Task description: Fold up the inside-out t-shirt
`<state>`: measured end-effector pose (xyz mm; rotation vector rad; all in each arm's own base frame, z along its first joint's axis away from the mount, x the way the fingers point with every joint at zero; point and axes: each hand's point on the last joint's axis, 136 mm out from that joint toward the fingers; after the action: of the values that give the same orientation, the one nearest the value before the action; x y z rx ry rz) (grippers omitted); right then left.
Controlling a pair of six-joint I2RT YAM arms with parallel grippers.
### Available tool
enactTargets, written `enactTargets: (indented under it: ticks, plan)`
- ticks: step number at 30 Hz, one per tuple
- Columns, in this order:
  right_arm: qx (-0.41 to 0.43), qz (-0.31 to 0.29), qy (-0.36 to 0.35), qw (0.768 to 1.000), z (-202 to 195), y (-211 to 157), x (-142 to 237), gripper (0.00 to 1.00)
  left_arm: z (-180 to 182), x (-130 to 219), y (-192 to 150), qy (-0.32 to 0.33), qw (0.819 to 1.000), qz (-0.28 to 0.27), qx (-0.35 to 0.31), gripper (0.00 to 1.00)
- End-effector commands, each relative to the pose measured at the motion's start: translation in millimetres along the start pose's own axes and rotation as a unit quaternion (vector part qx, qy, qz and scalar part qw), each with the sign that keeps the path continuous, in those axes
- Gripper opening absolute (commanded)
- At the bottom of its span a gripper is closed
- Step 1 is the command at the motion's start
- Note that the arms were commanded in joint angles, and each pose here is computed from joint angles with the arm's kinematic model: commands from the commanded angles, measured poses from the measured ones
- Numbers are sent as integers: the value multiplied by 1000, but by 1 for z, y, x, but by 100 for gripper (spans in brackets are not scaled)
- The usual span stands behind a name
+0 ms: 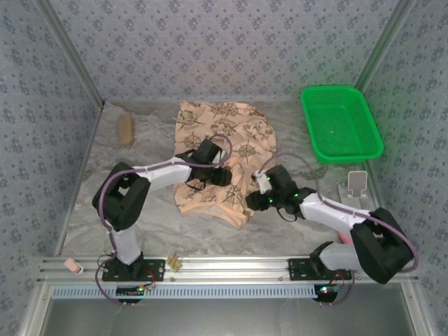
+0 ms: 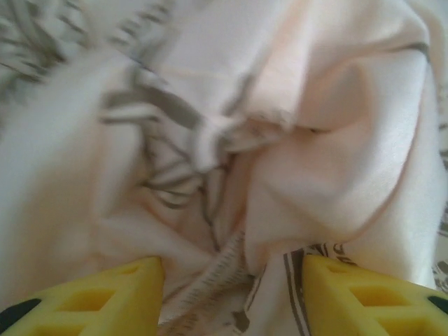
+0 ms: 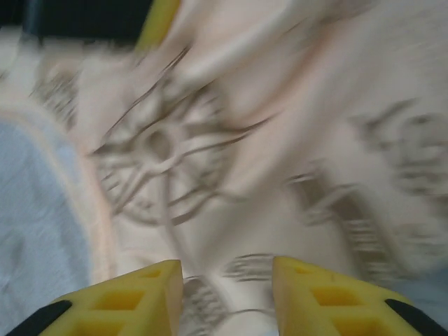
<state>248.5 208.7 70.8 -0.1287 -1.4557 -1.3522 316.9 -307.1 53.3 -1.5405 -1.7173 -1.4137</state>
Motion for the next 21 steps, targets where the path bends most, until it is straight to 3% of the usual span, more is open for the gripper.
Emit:
enactTargets:
  ticks: [1, 5, 10, 13, 15, 19, 21]
  plan:
    - [-60, -28, -85, 994, -38, 19, 24, 47, -12, -7, -20, -16, 1000, 15, 5, 53]
    - [-90, -99, -83, 988, -36, 78, 25, 50, -45, -3, -51, -88, 994, 47, 43, 57]
    - [-175, -12, -75, 982, -37, 82, -20, 49, -66, 24, -66, -130, 990, 28, 52, 71]
    - [-160, 6, -45, 986, -16, 77, -41, 48, -54, 54, -55, -117, 991, -7, 60, 75]
    - [-115, 28, -63, 991, -5, 70, -47, 48, -41, 74, -50, -122, 990, -26, 72, 78]
    - [-55, 59, -111, 990, 0, 53, -55, 47, 4, 82, -37, -73, 992, -50, 91, 71]
    - [-58, 63, -128, 988, -7, 46, -57, 33, 11, 77, -31, -53, 994, -50, 75, 65]
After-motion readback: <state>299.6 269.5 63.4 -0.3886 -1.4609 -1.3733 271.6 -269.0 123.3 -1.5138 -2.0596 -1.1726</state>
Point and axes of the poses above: each hand's point on the last joint's axis, 136 mm out from that joint toward the fingers, its own x axis back along the fingers, its own z axis along the line the jaws close on, y = z × x, and after that the axes turned 7 degrees about x, right-handed
